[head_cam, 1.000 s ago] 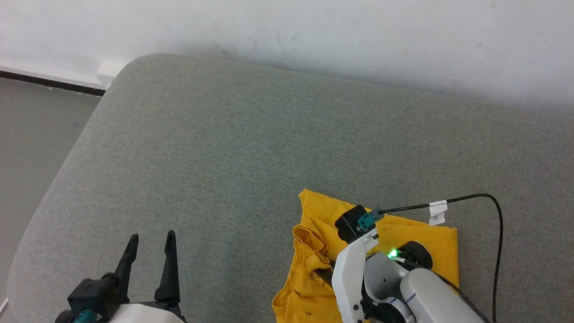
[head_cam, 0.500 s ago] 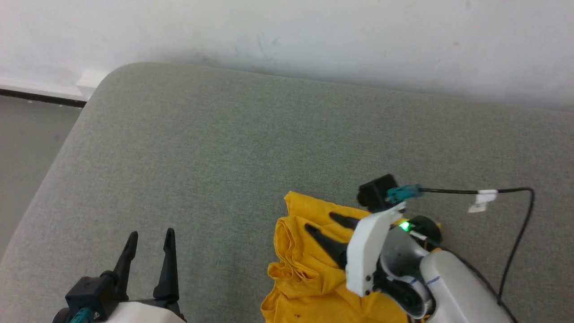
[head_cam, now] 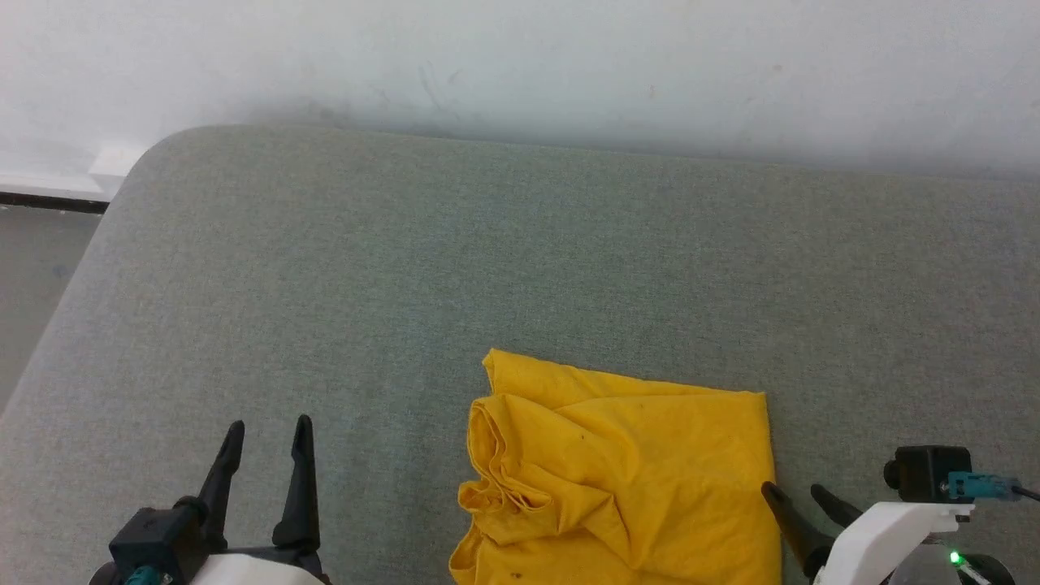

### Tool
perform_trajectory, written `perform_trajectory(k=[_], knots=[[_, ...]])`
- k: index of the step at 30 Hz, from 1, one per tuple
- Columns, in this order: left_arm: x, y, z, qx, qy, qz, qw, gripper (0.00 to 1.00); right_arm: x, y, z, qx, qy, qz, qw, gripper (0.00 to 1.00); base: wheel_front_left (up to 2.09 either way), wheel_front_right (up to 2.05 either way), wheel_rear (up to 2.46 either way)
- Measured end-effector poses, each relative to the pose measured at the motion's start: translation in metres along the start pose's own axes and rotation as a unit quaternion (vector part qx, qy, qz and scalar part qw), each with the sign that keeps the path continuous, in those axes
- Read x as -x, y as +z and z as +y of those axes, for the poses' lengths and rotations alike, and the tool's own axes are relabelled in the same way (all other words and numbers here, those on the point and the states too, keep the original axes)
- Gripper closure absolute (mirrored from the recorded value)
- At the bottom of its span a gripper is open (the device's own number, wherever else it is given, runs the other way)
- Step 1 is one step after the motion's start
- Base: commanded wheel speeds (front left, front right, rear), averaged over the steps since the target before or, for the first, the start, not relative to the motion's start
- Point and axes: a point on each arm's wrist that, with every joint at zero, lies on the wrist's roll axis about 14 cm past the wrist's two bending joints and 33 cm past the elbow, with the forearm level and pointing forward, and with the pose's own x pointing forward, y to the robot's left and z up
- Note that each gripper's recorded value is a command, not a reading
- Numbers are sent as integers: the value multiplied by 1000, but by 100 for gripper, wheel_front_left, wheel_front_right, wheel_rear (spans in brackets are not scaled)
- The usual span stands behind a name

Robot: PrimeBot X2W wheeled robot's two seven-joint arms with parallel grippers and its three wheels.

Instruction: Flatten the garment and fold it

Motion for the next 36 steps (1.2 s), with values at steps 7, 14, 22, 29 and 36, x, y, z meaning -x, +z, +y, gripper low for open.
perform_trajectory(k=[7, 14, 22, 29, 36], knots=[[-2, -2, -1, -5, -7, 6, 1000, 0, -5, -24, -6, -34, -2, 33, 999, 0, 0, 0, 0], [3, -1, 9, -12, 5, 10, 1000, 0, -27, -24, 14, -32, 30, 41, 998, 0, 0, 0, 0], [-1, 1, 9, -19, 5, 8, 1000, 0, -50, -14, 25, -33, 46, 26, 998, 100, 0, 0, 0], [-15, 8, -18, -15, -38, -7, 999, 0, -51, 8, 7, -39, 18, -18, 999, 100, 0, 0, 0], [-31, 9, -50, -15, -90, -11, 996, 0, -28, 39, -44, 1, -70, -48, 996, 100, 0, 0, 0]])
